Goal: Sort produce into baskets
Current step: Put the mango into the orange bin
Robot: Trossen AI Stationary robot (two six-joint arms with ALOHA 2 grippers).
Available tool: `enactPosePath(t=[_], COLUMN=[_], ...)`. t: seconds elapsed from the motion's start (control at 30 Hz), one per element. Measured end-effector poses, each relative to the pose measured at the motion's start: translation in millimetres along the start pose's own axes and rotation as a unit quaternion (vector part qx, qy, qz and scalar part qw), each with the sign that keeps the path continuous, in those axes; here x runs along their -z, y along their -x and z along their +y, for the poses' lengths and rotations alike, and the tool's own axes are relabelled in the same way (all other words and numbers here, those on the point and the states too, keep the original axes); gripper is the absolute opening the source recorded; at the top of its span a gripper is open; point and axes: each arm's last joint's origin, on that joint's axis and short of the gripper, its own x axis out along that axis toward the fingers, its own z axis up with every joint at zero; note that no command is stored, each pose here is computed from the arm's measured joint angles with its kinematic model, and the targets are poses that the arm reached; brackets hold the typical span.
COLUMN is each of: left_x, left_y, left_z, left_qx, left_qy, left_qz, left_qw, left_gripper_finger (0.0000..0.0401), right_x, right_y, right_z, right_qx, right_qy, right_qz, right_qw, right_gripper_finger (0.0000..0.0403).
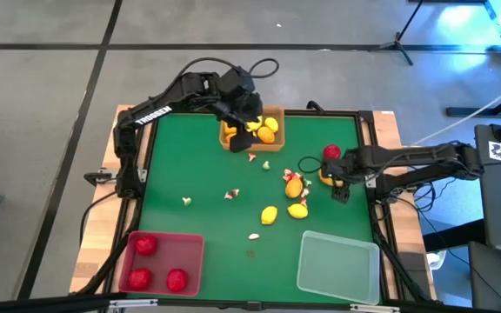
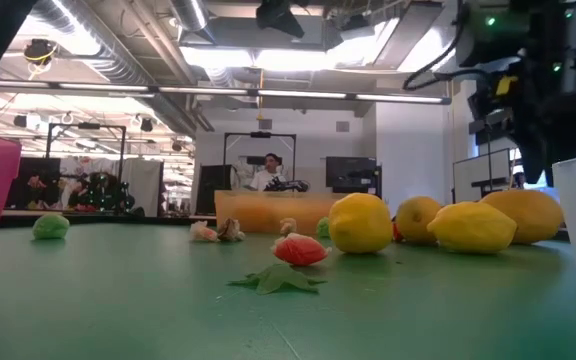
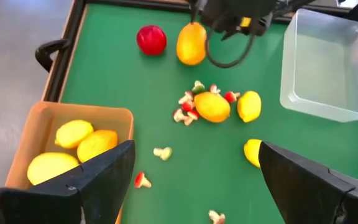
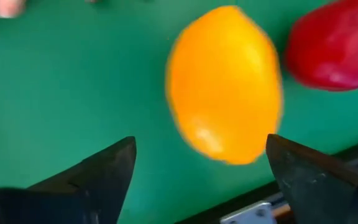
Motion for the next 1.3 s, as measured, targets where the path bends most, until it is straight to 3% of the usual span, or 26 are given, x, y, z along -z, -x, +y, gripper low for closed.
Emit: enactPosePath(t=[0.13,0.33,0.8,1.17,1.3], left_x=[0.2,0.3,2.2,6.6,5.7], left_y=[1.5,2.3,7.4,10.0,14.6], left_z=[-0.4,-0.4,0.5,-0.7,-1.2], left_qx=[0.0,0.0,-0.002,0.001,-0.001], left_qy=[-0.001,0.0,0.005,0.013,0.011], left_qz=[-0.001,-0.001,0.001,0.02,0.009], left_qw=[1.0,1.0,1.0,1.0,1.0], left_gripper_finger=[0.0338,0.0338,0.0338,0.0338,0.0338], right_x=[-5.6,-14.4,-46.3,-53.7,-52.7], right_y=[-8.7,-23.5,-43.1,-58.6,-57.6], right_z=[-5.1,-5.8,4.4,9.7,9.3], right_qx=[-0.009,-0.009,-0.037,-0.048,-0.048], right_qy=[0.008,0.025,0.028,0.012,0.01], right_qz=[0.035,0.08,-0.001,0.02,0.022], right_qw=[0.999,0.996,0.999,0.999,0.999], right_gripper_finger=[0.0386,0.039,0.039,0.039,0.0371])
